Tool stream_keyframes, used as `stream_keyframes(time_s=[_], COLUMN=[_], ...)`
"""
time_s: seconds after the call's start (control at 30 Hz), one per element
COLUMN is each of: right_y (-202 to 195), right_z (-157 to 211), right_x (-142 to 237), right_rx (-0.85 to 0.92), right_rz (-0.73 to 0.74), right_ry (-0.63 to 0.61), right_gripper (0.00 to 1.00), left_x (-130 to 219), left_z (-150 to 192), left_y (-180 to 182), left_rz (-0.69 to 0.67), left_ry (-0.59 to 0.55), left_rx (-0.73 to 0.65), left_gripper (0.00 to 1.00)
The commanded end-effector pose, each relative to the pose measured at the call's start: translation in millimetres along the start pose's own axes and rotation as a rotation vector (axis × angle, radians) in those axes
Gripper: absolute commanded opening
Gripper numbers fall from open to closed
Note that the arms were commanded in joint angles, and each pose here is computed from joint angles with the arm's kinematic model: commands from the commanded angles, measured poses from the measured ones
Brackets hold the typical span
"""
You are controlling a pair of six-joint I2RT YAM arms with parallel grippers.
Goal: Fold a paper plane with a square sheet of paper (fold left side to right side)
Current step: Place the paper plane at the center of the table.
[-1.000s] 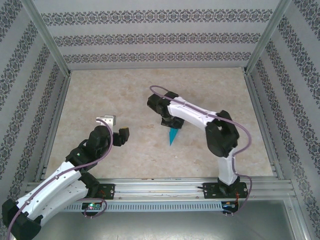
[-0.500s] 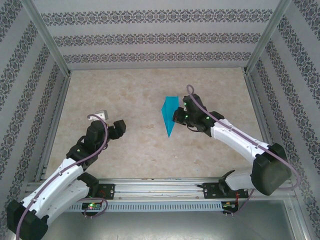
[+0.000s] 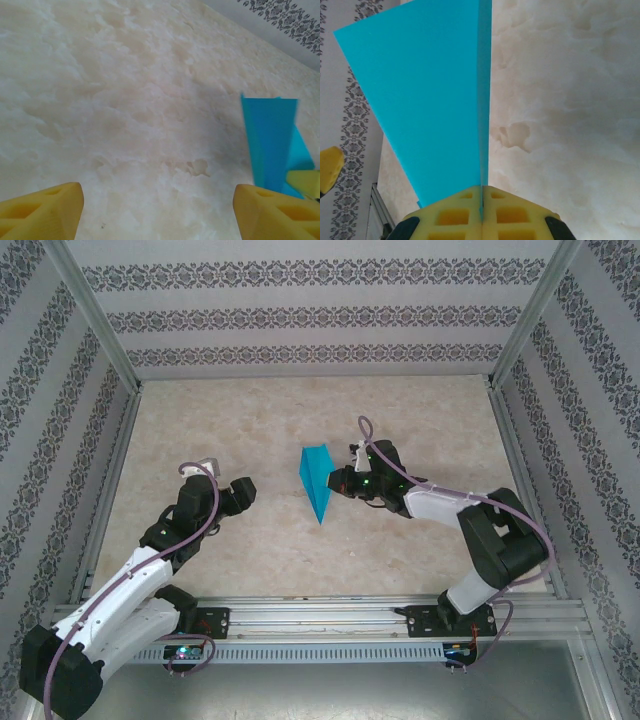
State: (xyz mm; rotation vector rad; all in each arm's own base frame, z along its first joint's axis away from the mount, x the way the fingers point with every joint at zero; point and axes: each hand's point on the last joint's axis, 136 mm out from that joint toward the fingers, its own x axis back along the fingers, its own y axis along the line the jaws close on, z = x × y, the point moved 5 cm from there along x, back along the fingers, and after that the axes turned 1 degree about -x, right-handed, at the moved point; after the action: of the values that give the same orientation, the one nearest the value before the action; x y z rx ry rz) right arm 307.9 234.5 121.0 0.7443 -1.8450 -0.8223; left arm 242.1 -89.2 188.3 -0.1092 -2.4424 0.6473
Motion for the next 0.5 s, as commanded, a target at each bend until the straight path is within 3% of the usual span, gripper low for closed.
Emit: stream_keyframes(time_s=[0.0,0.33,0.47], right_y=[-6,-40,-47], right_z=[-2,6,8], right_x=[-10,-25,-23], right_rx=[0.055,0.008,-0.009], right_rz=[-0.039,0.037,0.061], right_ry=[0.001,0.033,0.027], right_gripper=[0.0,0.08,0.21], left_x=[0,-4,-7], left_z=[-9,-4,-2], left_y=[-7,-8,-8], left_rz=[0.043,0.05,0.053], left_ry=[-0.017,0.015,0.027], left_rx=[0.033,0.037,0.035], left_gripper=[0.78,0.78,0.78])
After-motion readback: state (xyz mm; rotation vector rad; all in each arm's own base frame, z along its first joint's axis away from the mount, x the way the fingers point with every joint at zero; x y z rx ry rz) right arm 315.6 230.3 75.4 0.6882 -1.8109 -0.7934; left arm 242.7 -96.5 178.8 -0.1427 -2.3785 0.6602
